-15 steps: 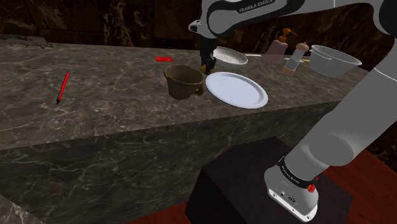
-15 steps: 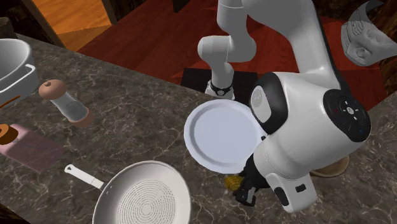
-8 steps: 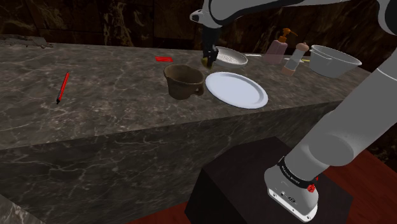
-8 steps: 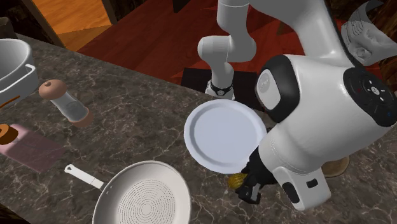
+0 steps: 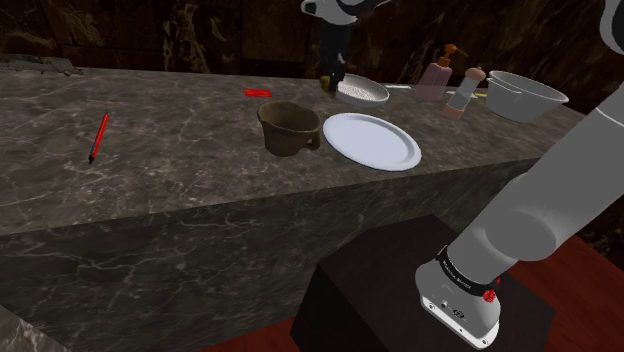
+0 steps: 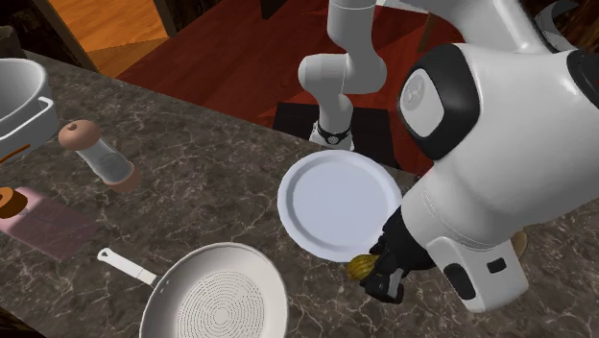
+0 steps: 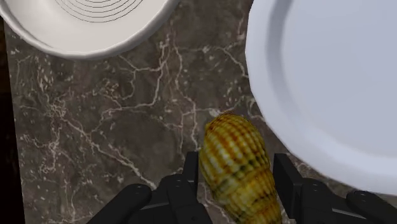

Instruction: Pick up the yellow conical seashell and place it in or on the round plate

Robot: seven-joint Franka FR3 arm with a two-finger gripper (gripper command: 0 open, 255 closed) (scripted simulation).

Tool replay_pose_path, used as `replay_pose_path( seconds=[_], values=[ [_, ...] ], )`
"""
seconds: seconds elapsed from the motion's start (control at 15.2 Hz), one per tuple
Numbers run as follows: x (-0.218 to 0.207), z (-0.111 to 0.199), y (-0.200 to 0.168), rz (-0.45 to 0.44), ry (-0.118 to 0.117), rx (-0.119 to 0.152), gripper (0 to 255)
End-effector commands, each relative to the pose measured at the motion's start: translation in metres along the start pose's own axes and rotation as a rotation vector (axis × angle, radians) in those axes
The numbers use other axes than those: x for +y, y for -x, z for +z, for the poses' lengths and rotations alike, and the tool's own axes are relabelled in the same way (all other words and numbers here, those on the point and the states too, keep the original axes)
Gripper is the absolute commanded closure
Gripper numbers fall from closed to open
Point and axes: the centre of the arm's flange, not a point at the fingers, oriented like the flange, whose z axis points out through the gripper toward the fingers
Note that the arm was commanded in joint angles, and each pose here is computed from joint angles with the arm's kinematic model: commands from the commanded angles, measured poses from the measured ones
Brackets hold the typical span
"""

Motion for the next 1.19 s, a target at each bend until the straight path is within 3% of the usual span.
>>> replay_pose_path(
  seconds=[0.0, 0.79, 1.12],
  values=[
    [-0.009, -0.006, 0.009, 0.000, 0.000, 0.000, 255],
    [-0.138, -0.015, 0.100, 0.000, 0.000, 0.000, 255],
    [-0.144, 0.005, 0.099, 0.000, 0.000, 0.000, 255]
  ],
)
